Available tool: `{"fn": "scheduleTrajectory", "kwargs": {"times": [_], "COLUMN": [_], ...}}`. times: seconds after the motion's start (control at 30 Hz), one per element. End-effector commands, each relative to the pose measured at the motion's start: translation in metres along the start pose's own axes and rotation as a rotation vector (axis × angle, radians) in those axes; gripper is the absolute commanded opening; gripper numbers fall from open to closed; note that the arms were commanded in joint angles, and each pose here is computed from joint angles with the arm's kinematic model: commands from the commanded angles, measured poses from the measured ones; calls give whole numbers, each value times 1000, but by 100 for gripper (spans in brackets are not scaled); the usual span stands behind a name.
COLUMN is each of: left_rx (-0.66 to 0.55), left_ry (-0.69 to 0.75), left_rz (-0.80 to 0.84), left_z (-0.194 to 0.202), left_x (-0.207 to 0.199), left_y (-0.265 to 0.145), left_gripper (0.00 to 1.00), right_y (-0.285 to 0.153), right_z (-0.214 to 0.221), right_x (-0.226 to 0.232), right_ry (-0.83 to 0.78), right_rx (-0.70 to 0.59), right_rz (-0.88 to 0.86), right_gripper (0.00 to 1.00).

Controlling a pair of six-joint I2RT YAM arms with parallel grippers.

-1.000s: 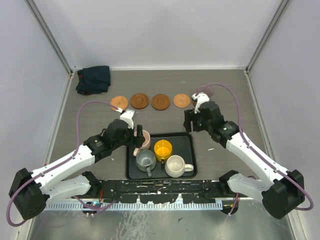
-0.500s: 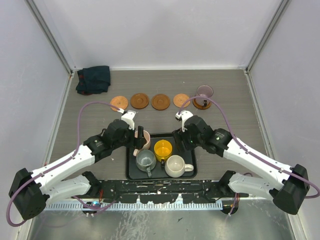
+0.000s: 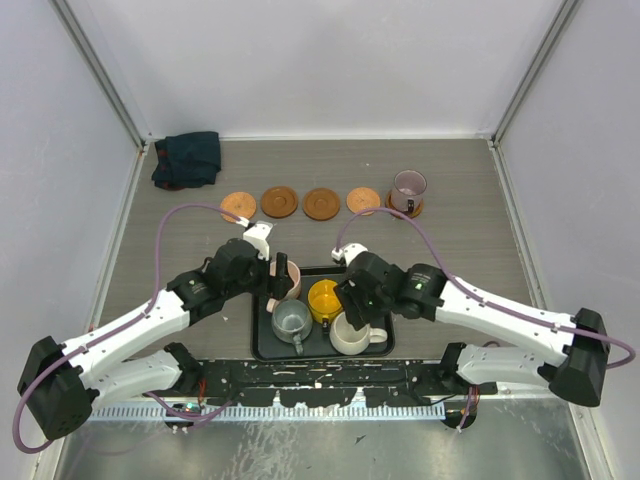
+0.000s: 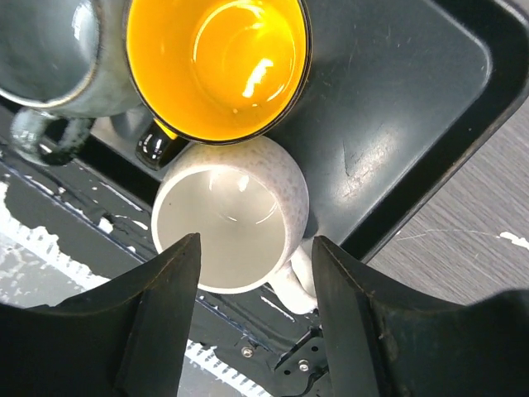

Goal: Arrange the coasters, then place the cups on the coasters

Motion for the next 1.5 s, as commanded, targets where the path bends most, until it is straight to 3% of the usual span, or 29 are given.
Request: {"fn": "scheduleTrajectory", "kwargs": {"times": [0.0, 0.77, 0.97, 1.1, 1.47], "left_rx": [-47, -35, -33, -33, -32], "left_ry": [-6, 1, 0, 0, -5], "left_rz": [27, 20, 20, 22, 19], "left_z": [-10, -7, -6, -7, -6], "left_x": [-4, -2, -2, -2, -2], "left_y": [-2, -2, -2, -2, -1], "left_gripper": [75, 75, 75, 75, 75], "right_y": [5, 51, 48, 46, 26], "right_z": [-3, 8, 12, 14, -9], "right_x": [4, -11, -15, -17, -20], "right_ry": [8, 5, 29, 45, 73], "right_rx": [17, 39, 27, 22, -120], "right_rz": [66, 215, 229, 235, 311], "right_gripper": [60, 35, 20, 1, 1]}}
Point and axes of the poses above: each gripper's point midway between its finger pads, its own y axis out along the fingers, its own x axis along the line the jaws close on, z = x × y, the point moved 5 cm from there along -y, back along the fingers, and after that the axes turned 4 degrees about y, right-handed, at the moved point
